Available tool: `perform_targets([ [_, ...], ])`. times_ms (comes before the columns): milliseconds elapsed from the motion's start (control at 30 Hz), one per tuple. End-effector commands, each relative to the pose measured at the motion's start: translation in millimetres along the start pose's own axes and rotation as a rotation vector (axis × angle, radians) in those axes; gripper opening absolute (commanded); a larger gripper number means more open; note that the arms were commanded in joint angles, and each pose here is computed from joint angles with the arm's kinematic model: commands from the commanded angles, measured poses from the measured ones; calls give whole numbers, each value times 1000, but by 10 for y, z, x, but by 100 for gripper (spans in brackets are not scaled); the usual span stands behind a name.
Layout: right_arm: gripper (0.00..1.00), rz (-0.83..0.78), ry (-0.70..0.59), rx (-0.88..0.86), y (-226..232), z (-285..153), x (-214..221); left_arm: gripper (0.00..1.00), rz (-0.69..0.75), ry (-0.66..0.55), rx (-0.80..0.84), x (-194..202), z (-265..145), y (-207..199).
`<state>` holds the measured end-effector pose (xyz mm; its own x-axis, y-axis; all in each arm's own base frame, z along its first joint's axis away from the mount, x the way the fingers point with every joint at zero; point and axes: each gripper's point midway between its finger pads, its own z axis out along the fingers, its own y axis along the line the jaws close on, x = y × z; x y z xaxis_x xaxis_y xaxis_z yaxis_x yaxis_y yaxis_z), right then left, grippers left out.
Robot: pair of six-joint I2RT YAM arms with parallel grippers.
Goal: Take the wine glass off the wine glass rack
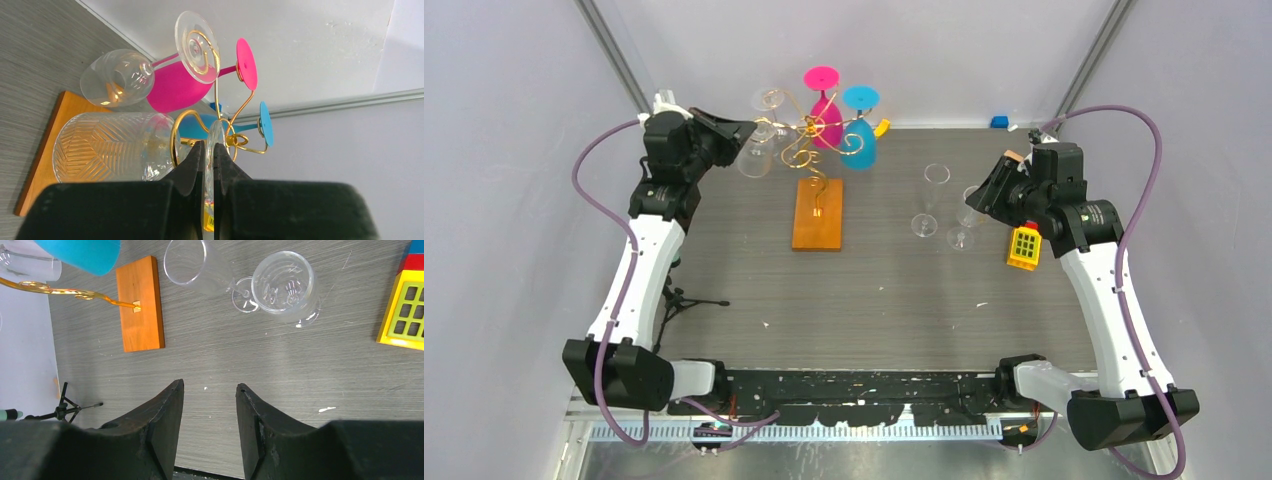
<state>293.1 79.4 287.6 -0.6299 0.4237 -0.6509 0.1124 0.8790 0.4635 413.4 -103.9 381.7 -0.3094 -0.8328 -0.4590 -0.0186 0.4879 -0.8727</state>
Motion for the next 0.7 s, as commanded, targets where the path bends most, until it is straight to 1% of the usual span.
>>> perform_targets([
  [0, 49, -13, -55, -21, 44, -74, -106, 0, 8, -155, 161, -362, -214, -492],
  [300, 49, -11, -50, -19, 37, -58, -94, 0, -26, -217, 152, -433, -299, -439],
  [467, 49, -10, -49, -18, 32, -57, -87, 0, -32, -213, 185, -460, -249, -534],
  [667, 49, -12, -51, -19, 32, -70, -86, 0, -46, -210, 187, -477, -156, -544],
])
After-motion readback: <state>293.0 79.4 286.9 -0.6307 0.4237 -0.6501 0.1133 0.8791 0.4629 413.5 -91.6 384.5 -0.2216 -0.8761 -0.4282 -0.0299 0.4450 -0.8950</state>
